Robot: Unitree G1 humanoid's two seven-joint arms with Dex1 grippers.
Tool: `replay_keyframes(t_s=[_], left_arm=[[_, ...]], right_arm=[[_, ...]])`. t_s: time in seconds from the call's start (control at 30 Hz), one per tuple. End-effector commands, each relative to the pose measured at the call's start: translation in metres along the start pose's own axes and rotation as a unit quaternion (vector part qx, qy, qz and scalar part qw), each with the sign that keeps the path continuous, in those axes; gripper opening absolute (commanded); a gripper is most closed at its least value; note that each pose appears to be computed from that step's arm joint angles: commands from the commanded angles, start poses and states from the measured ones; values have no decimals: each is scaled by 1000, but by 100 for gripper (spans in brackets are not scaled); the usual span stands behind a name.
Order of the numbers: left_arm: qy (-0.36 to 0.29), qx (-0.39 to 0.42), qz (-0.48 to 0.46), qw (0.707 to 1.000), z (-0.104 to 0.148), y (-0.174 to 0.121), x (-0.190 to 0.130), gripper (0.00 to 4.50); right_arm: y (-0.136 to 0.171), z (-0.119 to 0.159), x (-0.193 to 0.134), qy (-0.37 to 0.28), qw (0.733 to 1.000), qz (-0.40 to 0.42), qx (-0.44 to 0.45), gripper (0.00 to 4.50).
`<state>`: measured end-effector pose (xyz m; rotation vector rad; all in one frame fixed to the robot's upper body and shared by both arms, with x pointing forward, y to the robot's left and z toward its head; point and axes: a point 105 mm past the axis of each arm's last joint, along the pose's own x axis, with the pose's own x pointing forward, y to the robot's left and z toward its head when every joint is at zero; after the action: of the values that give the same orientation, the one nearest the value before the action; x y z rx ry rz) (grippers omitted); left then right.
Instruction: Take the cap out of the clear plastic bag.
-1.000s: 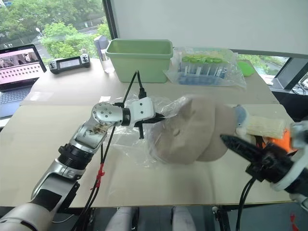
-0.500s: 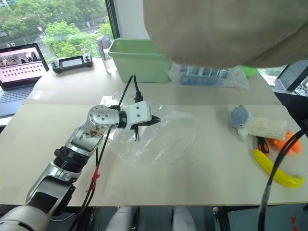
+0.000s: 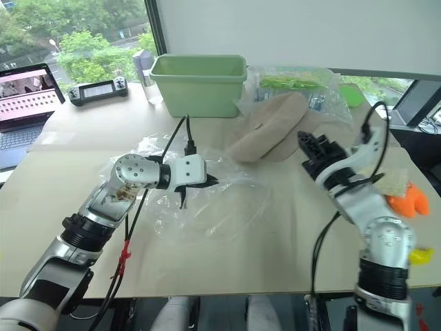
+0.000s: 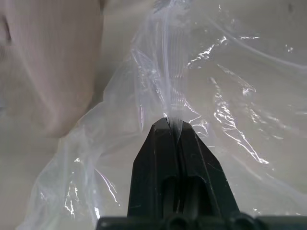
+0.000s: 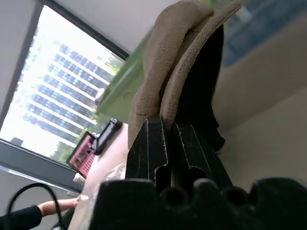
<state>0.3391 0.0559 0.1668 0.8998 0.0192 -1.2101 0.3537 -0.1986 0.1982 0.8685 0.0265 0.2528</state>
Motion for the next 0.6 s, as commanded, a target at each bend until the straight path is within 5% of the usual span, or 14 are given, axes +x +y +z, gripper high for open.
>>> replay_keyframes(t_s=[0.03, 0.23, 0.43, 0.5, 0.6], left_arm=[[-11, 14, 2, 1000, 9, 0, -5, 0], [-8, 13, 3, 1000, 8, -2, -7, 0], [-8, 3, 1, 1000, 6, -3, -10, 0], [-9, 0, -1, 1000, 5, -3, -11, 0], [14, 31, 6, 999, -7, 1, -13, 109]], right_arm=[[-29, 9, -2, -39, 998, -44, -2, 37], [-58, 7, -19, -33, 996, -76, -11, 231], [-24, 14, -47, 44, 993, 8, -109, 435], [-9, 9, -55, 83, 983, 38, -157, 444], [15, 13, -63, 106, 967, 80, -216, 450]])
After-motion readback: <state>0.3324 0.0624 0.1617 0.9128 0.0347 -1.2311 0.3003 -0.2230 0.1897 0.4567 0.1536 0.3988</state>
